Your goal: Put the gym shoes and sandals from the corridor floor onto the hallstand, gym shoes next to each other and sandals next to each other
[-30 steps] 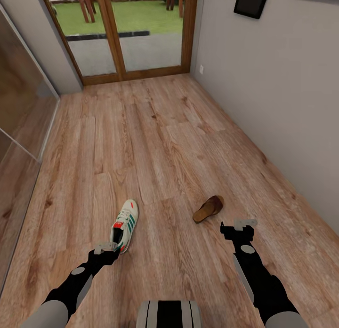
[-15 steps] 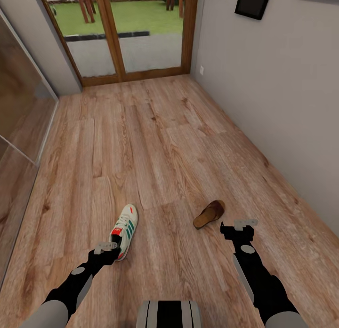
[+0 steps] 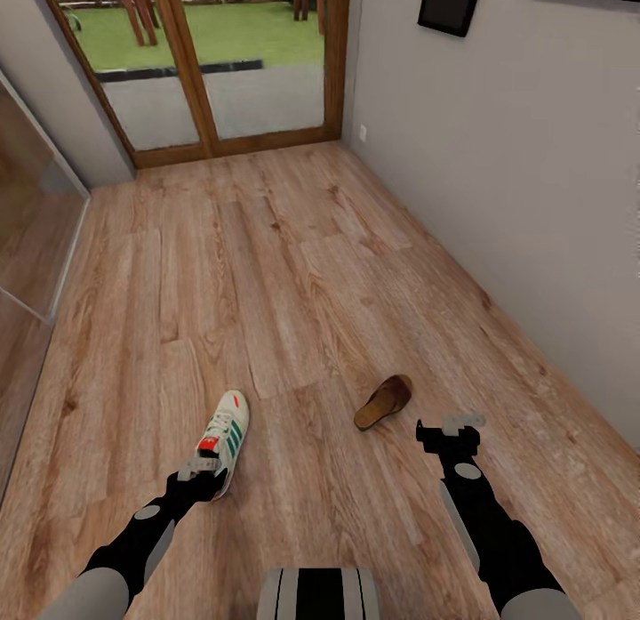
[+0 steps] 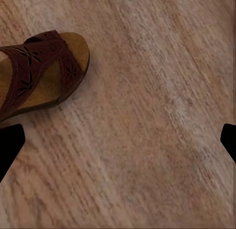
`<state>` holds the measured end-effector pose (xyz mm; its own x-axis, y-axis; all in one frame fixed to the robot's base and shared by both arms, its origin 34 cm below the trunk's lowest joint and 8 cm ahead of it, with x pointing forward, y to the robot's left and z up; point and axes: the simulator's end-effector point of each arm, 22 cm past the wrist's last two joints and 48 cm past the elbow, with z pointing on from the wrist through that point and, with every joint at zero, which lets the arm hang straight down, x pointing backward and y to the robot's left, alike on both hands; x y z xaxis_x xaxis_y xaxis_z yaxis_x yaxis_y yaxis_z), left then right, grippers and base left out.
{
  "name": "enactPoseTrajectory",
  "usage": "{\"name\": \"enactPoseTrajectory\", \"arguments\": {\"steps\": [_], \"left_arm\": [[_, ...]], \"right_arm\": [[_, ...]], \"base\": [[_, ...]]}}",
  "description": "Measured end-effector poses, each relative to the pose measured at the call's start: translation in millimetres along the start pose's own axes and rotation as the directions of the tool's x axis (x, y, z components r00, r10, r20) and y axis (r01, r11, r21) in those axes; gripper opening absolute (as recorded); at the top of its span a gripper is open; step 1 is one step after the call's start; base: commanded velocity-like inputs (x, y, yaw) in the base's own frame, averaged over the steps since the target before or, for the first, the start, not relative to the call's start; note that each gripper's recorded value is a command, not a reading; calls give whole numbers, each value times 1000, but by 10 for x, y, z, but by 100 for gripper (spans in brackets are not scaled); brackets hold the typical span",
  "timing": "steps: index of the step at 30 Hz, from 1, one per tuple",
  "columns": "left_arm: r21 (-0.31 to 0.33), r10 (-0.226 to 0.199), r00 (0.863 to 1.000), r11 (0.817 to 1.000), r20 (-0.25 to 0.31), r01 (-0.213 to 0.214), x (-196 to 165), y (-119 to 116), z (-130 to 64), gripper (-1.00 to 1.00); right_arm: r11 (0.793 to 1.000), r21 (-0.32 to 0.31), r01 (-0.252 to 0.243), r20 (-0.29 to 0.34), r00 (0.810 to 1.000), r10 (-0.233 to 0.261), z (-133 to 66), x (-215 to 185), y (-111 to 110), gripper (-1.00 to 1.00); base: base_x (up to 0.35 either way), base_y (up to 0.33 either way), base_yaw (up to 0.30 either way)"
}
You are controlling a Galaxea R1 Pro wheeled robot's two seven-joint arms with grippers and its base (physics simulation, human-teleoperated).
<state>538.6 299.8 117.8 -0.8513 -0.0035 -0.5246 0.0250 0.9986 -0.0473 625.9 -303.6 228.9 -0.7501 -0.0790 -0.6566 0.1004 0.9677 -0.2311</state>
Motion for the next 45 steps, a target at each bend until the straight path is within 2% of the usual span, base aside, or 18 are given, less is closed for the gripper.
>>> {"name": "enactPoseTrajectory", "arguments": {"steps": [30,45], "left_arm": [[0,5,999,1000,-43,-5,251,19,84,100],[-2,2,999,1000,-45,-2,275,25,76,100]], "right_arm": [[1000,-4,9,-42,999,-9,95,251,45,100],[1000,-4,9,-42,999,-9,95,251,45,100]], "base": [[0,0,-5],[0,0,0]]}}
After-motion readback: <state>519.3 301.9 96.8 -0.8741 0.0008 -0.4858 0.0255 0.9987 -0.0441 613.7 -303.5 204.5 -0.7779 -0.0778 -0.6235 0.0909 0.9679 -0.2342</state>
